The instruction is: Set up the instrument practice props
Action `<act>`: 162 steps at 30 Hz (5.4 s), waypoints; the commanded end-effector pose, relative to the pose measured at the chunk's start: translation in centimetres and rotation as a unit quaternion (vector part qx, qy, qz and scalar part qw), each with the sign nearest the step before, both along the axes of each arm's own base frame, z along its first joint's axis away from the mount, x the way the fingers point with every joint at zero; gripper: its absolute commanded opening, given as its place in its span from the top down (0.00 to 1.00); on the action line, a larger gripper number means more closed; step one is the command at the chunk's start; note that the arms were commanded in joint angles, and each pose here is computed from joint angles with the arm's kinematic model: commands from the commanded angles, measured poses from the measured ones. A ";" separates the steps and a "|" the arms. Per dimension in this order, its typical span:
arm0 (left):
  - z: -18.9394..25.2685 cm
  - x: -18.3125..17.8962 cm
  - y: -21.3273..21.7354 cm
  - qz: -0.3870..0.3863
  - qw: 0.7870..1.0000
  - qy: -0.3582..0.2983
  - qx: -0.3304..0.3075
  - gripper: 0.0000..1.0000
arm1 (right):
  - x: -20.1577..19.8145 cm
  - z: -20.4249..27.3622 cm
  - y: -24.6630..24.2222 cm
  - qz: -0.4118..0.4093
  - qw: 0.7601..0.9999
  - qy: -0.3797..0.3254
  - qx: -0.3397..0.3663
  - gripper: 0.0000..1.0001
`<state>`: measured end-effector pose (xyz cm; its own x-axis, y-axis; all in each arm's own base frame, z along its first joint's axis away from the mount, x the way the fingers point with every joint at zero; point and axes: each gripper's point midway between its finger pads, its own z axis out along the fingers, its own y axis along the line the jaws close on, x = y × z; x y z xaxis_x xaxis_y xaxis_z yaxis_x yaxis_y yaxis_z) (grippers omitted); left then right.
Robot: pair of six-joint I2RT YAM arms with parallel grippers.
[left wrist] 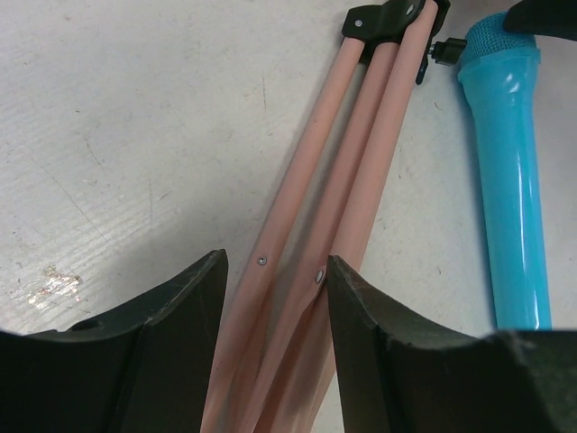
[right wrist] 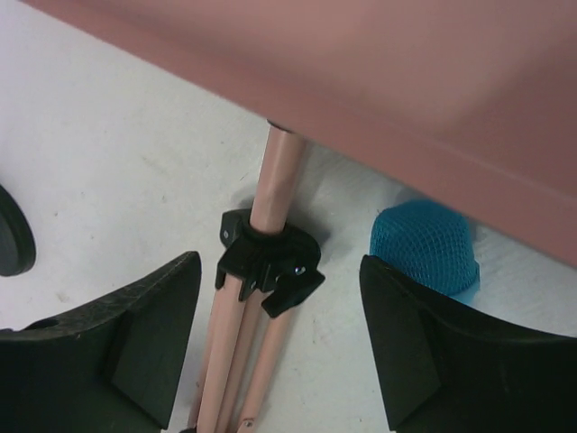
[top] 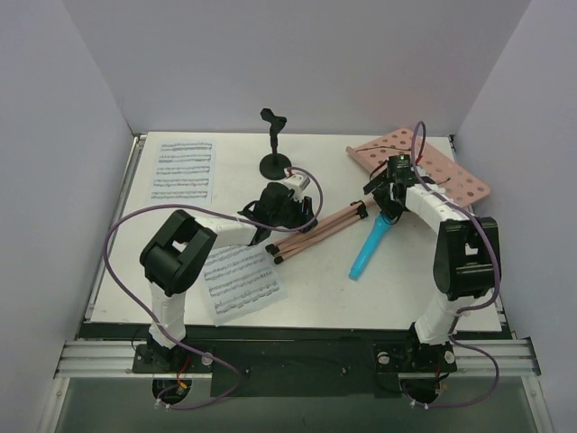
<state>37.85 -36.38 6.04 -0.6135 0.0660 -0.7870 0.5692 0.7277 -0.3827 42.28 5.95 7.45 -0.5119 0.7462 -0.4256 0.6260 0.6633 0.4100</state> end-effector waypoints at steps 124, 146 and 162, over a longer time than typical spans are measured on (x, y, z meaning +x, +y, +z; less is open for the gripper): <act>29.5 -8.9 -4.0 -0.175 0.899 -0.166 -0.367 0.41 | -19.2 32.4 16.2 0.458 0.602 -0.651 0.068 1.00; 34.0 -10.6 -4.7 -0.214 0.885 -0.221 -0.350 1.00 | -20.2 32.1 16.7 0.470 0.623 -0.624 0.037 0.73; 47.7 -13.1 0.6 -0.195 0.816 -0.439 -0.322 1.00 | -22.9 26.7 13.7 0.482 0.681 -0.551 -0.013 0.43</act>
